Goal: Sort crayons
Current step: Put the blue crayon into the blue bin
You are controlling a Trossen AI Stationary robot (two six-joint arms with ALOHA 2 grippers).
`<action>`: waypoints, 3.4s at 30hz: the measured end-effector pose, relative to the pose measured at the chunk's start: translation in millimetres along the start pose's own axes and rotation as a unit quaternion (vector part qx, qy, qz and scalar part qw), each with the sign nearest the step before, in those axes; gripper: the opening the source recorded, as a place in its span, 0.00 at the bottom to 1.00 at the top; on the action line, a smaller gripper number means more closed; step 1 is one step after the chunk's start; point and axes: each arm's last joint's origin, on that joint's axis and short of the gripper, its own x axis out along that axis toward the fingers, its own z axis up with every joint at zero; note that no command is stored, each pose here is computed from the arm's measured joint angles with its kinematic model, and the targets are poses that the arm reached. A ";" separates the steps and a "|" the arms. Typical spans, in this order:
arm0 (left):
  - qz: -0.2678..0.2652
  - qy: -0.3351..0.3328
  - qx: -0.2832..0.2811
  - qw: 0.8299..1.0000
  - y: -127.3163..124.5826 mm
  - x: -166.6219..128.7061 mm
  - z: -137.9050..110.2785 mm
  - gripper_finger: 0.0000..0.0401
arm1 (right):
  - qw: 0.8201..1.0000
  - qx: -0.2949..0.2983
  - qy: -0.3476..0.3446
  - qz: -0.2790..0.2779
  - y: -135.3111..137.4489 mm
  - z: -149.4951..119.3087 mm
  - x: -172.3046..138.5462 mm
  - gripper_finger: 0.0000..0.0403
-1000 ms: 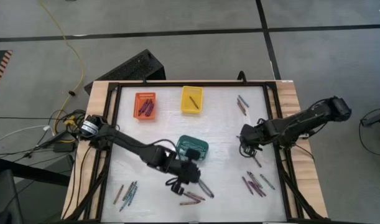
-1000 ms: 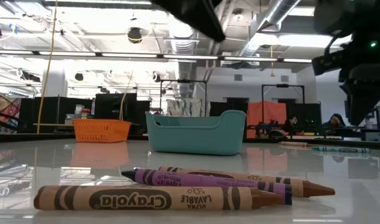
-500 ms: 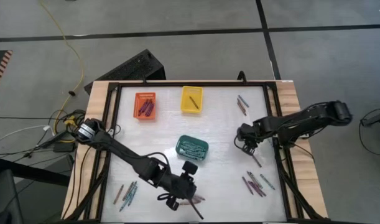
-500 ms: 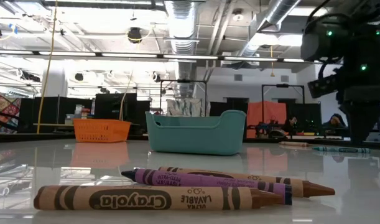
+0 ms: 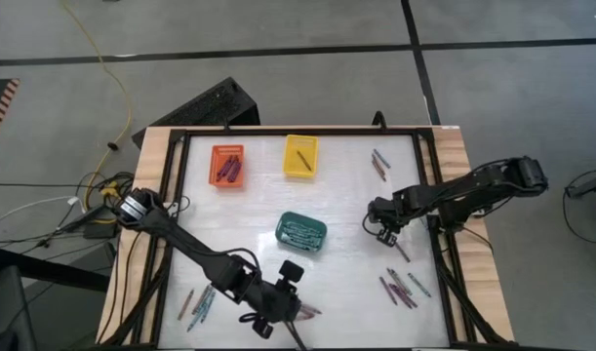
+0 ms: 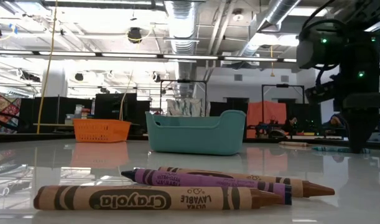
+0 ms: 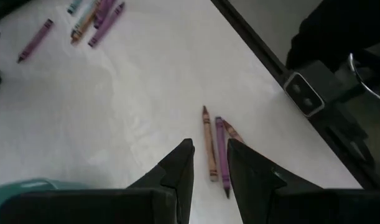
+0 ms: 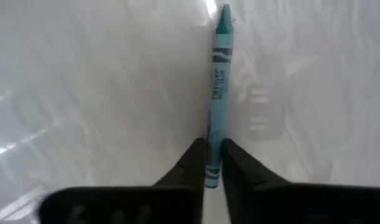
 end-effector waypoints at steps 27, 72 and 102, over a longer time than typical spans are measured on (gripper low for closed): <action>0.124 0.055 -0.047 0.990 -49.7 -9.0 -23.0 0.22 | 0.939 -0.135 -0.285 0.141 101.2 88.7 -121.1 0.00; 0.120 0.029 -0.045 0.991 -64.6 -13.5 -19.1 0.22 | 0.962 -0.146 -0.197 0.121 119.6 154.5 -98.1 0.12; 0.134 0.032 -0.017 0.990 -65.7 -14.3 -19.8 0.22 | 0.984 0.070 -0.151 -0.062 74.1 14.7 -168.0 0.31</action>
